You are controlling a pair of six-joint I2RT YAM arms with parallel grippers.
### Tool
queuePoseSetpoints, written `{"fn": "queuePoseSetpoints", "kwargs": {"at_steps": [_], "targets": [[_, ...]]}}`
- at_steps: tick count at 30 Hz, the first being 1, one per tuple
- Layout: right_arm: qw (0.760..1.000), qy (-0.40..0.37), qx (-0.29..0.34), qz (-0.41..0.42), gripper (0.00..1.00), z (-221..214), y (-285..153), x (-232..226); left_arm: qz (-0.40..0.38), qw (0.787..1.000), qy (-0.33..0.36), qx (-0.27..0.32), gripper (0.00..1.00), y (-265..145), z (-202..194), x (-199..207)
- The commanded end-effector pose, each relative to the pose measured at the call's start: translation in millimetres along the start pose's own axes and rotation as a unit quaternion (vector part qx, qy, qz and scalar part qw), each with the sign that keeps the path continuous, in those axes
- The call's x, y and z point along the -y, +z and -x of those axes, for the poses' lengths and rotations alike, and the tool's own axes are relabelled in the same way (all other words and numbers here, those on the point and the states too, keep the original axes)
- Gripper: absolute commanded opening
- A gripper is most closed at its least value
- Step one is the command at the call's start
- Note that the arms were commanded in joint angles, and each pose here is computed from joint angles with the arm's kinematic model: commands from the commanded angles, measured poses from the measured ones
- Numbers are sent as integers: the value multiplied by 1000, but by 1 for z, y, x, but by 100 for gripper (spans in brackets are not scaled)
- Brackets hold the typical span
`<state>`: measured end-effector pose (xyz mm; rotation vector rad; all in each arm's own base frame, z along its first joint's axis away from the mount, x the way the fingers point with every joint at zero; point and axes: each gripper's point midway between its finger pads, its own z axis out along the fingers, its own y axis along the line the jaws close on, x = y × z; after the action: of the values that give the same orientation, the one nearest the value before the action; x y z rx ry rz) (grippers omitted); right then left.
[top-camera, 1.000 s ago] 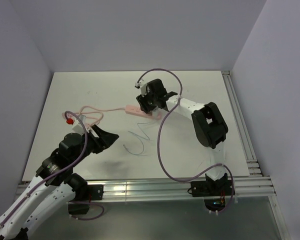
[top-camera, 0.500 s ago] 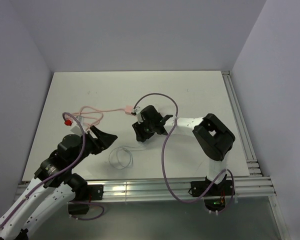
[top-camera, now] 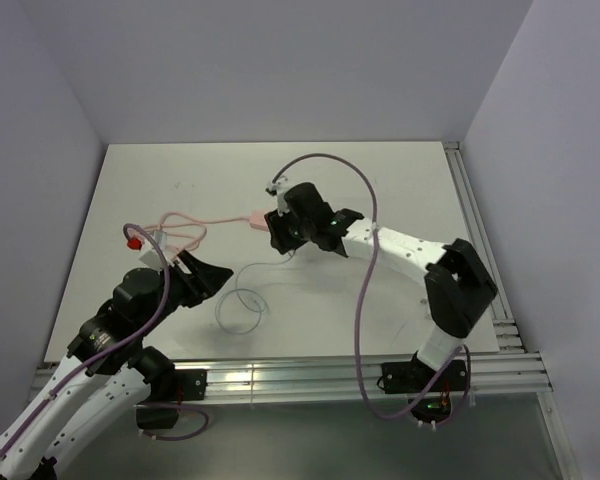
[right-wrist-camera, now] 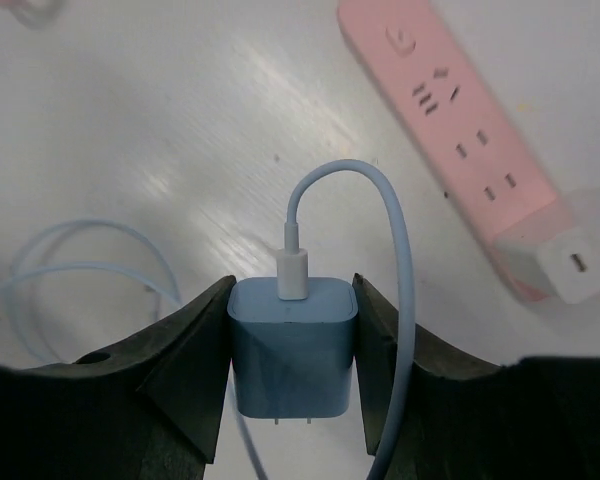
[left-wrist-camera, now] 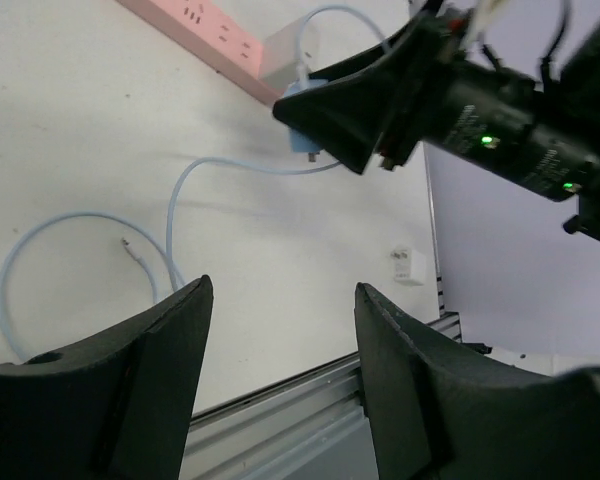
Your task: Insert the plug
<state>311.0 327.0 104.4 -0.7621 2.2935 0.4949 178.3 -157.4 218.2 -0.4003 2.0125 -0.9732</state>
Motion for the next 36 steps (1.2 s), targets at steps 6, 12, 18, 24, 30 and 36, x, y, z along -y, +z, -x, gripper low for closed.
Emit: {"fn": "queuePoseSetpoints", "kwargs": {"at_steps": [6, 12, 18, 24, 30, 36], "targets": [[943, 31, 278, 178, 0, 101, -125, -80, -153, 988, 21, 25, 65, -19, 28, 79], [881, 150, 317, 317, 0, 117, -181, -122, -270, 963, 12, 14, 64, -26, 20, 115], [881, 294, 275, 248, 3, 123, -189, -113, -269, 960, 53, 59, 60, -23, 34, 116], [863, 372, 287, 184, 7, 128, -201, -86, -260, 955, 98, 106, 59, -20, 50, 121], [862, 399, 267, 164, 7, 143, -190, -87, -238, 949, 145, 147, 61, -10, 60, 128], [859, 413, 245, 177, 7, 153, -174, -99, -259, 940, 161, 155, 64, -9, 56, 146]]}}
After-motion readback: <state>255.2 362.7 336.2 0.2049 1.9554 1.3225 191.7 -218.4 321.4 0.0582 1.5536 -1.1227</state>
